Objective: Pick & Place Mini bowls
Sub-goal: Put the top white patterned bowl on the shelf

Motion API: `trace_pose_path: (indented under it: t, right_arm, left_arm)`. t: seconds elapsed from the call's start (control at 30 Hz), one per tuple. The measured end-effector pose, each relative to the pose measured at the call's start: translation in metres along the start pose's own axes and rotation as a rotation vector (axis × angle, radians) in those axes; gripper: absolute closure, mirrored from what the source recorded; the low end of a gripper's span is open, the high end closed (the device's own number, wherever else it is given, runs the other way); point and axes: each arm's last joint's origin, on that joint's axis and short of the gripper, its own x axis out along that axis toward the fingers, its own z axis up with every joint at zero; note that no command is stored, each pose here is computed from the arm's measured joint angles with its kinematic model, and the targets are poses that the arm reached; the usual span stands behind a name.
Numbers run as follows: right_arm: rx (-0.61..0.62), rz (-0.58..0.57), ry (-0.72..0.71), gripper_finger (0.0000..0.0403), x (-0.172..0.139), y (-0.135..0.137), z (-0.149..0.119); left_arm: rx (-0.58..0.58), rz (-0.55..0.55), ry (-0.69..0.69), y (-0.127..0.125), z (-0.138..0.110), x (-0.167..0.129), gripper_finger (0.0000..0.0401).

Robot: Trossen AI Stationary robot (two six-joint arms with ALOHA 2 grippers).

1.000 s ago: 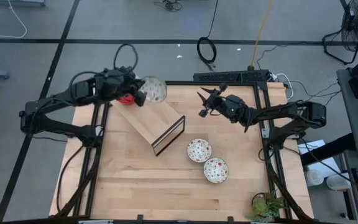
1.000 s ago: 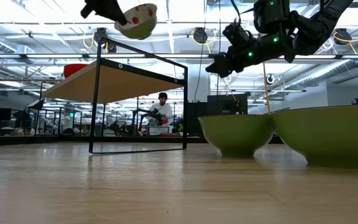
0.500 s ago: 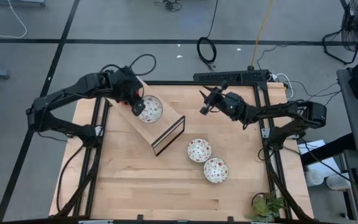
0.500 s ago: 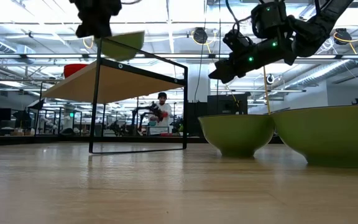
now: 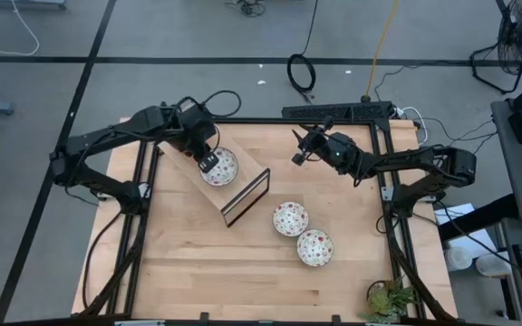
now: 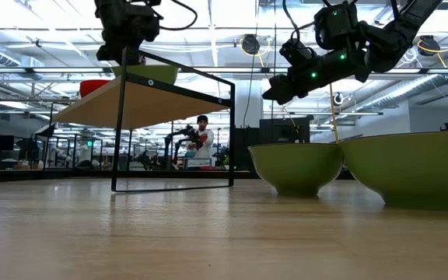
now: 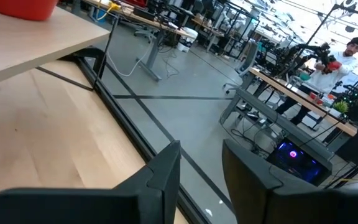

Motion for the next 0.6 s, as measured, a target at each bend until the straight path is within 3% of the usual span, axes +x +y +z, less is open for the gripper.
trace_pose_path:
  t: [0.43,0.6]
  right_arm:
    - [0.000,0.003,0.005,0.0298,-0.0001,0.0002,-0.0005]
    - [0.000,0.003,0.006,0.0298,-0.0001,0.0002,-0.0005]
  left_arm:
    - [-0.019,0.012,0.031,-0.0002,0.0011,0.0055,0.0392]
    - [-0.027,0.021,0.045,0.0002,0.0005,0.0078,0.0352]
